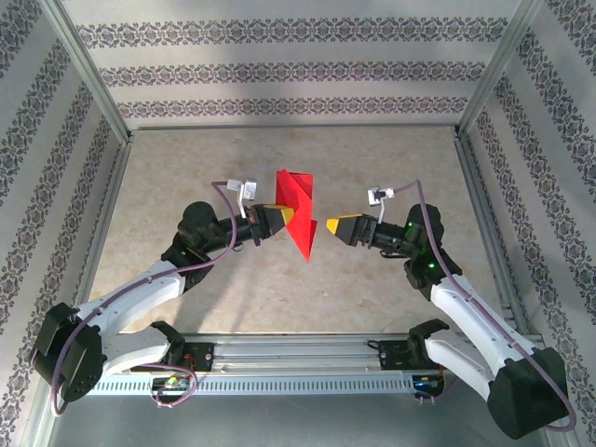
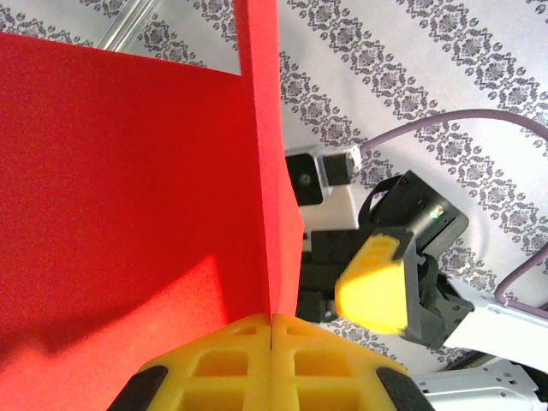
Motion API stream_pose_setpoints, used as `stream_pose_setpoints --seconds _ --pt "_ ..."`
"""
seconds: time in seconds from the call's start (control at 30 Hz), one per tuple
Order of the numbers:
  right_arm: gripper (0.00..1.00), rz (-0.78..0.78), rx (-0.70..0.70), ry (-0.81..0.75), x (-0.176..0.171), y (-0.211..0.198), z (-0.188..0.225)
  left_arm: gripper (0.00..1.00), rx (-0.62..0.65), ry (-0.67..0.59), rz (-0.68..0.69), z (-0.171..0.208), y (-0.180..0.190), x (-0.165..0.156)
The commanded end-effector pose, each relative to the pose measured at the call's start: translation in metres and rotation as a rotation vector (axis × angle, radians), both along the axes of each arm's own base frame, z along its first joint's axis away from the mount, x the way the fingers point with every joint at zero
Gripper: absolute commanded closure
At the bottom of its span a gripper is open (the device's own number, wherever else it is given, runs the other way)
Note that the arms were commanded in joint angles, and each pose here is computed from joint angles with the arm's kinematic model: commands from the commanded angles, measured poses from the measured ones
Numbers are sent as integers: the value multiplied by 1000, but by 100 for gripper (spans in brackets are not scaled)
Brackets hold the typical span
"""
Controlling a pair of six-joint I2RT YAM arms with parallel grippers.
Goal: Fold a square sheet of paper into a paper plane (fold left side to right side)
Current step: Turn over the paper at the center of the table.
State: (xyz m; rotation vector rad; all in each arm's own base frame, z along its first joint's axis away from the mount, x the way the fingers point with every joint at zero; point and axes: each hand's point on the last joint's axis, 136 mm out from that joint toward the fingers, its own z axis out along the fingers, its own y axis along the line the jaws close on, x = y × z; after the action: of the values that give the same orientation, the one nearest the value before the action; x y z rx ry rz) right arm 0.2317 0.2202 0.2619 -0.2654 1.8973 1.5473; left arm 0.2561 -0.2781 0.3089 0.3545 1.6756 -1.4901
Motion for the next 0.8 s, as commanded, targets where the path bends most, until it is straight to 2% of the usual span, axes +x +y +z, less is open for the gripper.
stream_pose_setpoints --seconds 0.0,0.17,0.27,0.5,0.77 --pt "2 36 3 -52 -8 10 7 96 -10 -57 -19 18 -6 -5" --pt "2 86 2 -98 -10 28 15 96 -13 -48 -26 16 -9 -4" --pt "6 124 7 -118 -11 41 22 96 -16 -41 -29 15 -10 -3" --pt "27 163 11 -137 -10 56 33 96 -22 -20 -29 12 -13 -1" --pt "52 110 -2 -139 -3 52 35 95 -22 -10 -28 8 -14 1"
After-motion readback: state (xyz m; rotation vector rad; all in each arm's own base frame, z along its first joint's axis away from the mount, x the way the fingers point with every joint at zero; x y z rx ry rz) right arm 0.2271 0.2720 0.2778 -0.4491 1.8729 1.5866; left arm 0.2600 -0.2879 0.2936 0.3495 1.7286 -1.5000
